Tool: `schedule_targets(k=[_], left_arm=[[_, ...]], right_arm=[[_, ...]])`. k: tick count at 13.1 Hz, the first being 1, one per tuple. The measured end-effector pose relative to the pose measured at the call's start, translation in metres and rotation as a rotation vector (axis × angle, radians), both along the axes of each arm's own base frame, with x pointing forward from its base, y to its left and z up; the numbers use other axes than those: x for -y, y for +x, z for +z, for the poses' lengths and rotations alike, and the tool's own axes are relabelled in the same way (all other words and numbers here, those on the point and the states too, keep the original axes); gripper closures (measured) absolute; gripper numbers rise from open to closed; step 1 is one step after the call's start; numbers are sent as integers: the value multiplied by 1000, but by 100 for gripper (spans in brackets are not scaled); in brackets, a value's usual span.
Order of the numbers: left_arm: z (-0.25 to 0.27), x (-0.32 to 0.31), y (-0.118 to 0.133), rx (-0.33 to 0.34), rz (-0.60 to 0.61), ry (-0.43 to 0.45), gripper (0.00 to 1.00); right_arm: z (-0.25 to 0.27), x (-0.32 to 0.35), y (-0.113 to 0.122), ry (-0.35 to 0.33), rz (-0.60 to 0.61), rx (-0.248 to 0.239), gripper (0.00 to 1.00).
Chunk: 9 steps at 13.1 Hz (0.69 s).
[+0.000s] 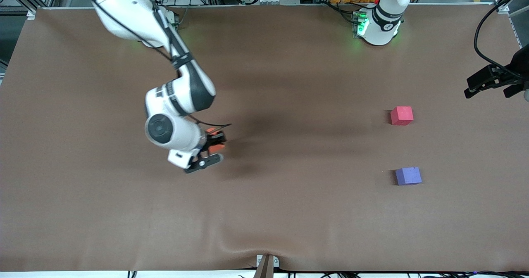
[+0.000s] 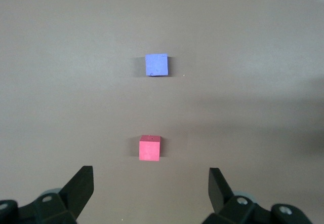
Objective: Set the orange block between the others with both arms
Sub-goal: 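Carry the orange cube toward the table middle and set it down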
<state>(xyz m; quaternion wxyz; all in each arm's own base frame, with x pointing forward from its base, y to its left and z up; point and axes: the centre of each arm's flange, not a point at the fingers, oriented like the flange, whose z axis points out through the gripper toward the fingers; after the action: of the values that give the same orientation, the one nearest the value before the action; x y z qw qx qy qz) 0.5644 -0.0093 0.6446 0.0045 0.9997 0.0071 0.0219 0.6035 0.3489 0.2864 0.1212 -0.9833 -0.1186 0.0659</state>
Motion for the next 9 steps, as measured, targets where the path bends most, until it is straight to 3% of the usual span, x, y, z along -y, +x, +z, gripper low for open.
schedule_targets(k=[2,7,9], left_arm=[[0,0,0,1,0,0,0],[0,2,0,1,-4,0,0],[0,3,0,2,-6,0,0]], right_arm=[[-11,-43,-22,33,-69,-17,42],[-48,-120,-75,4,-218,-47,46],[-57,-135,-86,23,-244,-52,46]])
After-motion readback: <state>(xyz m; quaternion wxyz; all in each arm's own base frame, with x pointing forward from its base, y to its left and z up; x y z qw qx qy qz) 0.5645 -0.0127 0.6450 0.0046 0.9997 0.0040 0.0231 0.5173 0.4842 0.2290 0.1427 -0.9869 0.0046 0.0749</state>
